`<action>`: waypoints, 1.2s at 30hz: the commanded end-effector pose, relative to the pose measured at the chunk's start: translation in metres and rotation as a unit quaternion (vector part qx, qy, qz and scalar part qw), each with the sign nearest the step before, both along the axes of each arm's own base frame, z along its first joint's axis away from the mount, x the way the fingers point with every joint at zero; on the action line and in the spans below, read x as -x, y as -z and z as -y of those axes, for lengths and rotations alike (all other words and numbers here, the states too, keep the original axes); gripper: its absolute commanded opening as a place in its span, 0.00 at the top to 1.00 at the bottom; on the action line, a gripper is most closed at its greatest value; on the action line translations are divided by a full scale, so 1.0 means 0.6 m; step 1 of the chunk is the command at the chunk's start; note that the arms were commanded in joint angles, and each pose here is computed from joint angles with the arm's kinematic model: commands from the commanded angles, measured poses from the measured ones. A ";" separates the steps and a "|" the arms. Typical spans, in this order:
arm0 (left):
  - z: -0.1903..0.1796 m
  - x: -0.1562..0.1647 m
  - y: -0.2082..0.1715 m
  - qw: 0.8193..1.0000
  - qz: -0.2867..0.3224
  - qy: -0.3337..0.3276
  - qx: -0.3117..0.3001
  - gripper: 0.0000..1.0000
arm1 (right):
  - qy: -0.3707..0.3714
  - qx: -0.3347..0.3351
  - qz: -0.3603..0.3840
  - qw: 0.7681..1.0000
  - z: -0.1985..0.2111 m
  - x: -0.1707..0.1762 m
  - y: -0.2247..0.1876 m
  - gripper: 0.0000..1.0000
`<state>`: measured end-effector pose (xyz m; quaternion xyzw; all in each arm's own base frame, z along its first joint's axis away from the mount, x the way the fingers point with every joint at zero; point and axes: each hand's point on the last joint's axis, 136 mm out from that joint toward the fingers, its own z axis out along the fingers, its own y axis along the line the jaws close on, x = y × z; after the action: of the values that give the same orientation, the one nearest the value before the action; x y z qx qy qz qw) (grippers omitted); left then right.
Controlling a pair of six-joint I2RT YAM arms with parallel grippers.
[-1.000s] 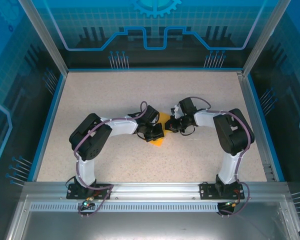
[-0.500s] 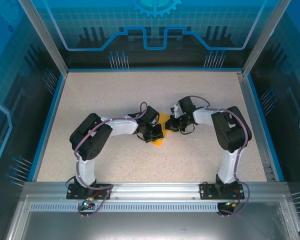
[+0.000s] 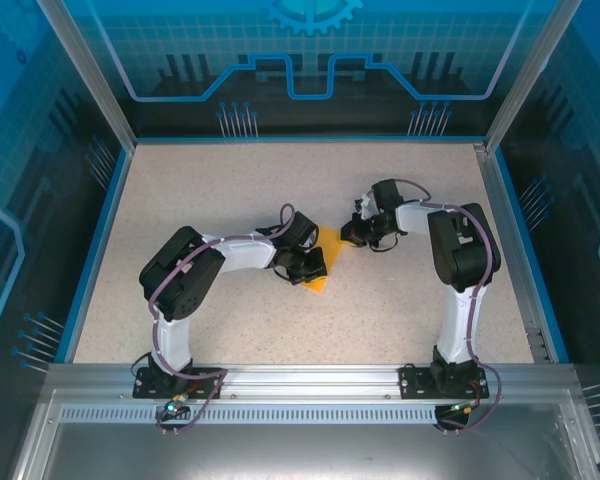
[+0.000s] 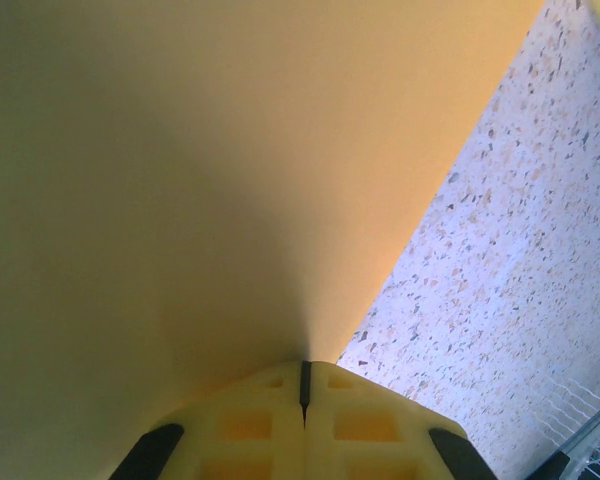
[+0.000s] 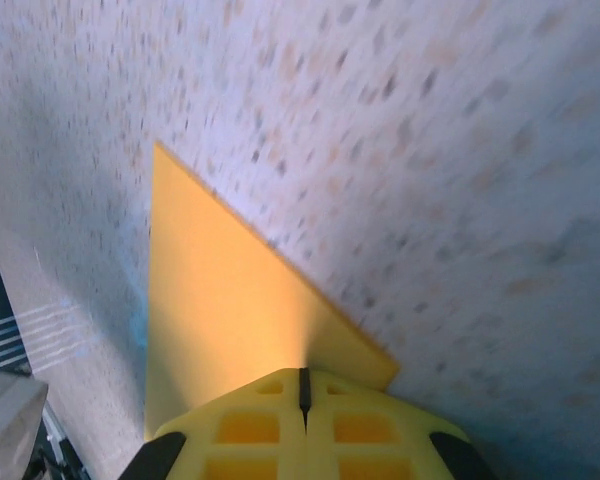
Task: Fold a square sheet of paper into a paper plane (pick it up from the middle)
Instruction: First fold in half a square sheet of paper at the center of the table.
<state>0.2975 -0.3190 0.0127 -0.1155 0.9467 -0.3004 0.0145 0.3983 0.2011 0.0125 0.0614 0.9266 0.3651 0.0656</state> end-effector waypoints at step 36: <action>0.050 -0.038 -0.079 0.994 0.065 0.048 0.067 0.98 | -0.022 0.044 -0.065 0.997 -0.029 0.081 0.046 1.00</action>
<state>0.3085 -0.3306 0.0283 -0.0908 0.9452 -0.3127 0.0241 0.3635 0.2293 0.0115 0.0492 0.9304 0.3614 0.0360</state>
